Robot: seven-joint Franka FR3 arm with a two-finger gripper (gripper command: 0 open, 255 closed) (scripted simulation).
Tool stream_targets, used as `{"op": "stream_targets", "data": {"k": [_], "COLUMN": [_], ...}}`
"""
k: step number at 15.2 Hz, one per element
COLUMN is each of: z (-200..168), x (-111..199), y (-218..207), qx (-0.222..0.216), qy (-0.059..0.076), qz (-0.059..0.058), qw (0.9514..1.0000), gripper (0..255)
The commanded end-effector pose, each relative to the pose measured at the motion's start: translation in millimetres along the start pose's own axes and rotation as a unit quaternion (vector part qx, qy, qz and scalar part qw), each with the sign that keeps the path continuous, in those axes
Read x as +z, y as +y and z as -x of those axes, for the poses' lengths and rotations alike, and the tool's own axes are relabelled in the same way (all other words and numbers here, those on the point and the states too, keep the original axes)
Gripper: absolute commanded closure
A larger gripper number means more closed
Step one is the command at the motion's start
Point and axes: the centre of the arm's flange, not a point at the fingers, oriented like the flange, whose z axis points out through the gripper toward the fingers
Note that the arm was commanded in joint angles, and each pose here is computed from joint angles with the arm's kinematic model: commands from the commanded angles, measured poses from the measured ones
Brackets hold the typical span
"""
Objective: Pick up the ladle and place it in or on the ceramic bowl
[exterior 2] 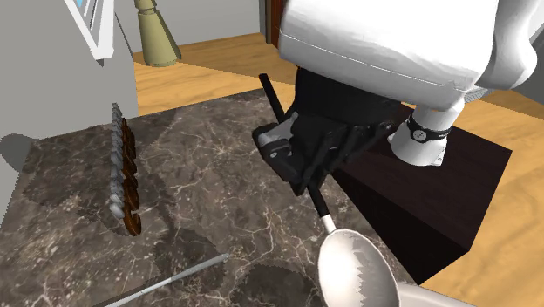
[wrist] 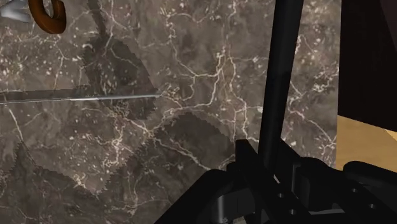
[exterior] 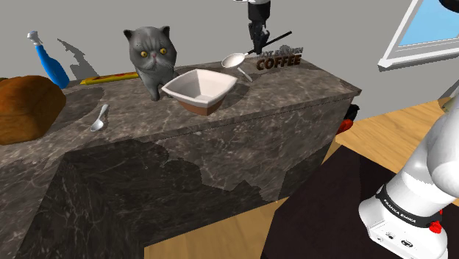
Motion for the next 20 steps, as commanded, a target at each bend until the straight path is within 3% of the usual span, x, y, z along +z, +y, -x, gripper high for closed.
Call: {"op": "stream_targets", "data": {"k": [1, 17, 20], "z": [-26, -238, -240], "x": [-4, -38, -22], "y": [-6, -33, -34], "qx": [0.0, 0.0, 0.0], "qy": [0.0, 0.0, 0.0], "qz": [0.0, 0.0, 0.0], "qw": [1.0, 1.0, 1.0], "gripper": [255, 255, 255]}}
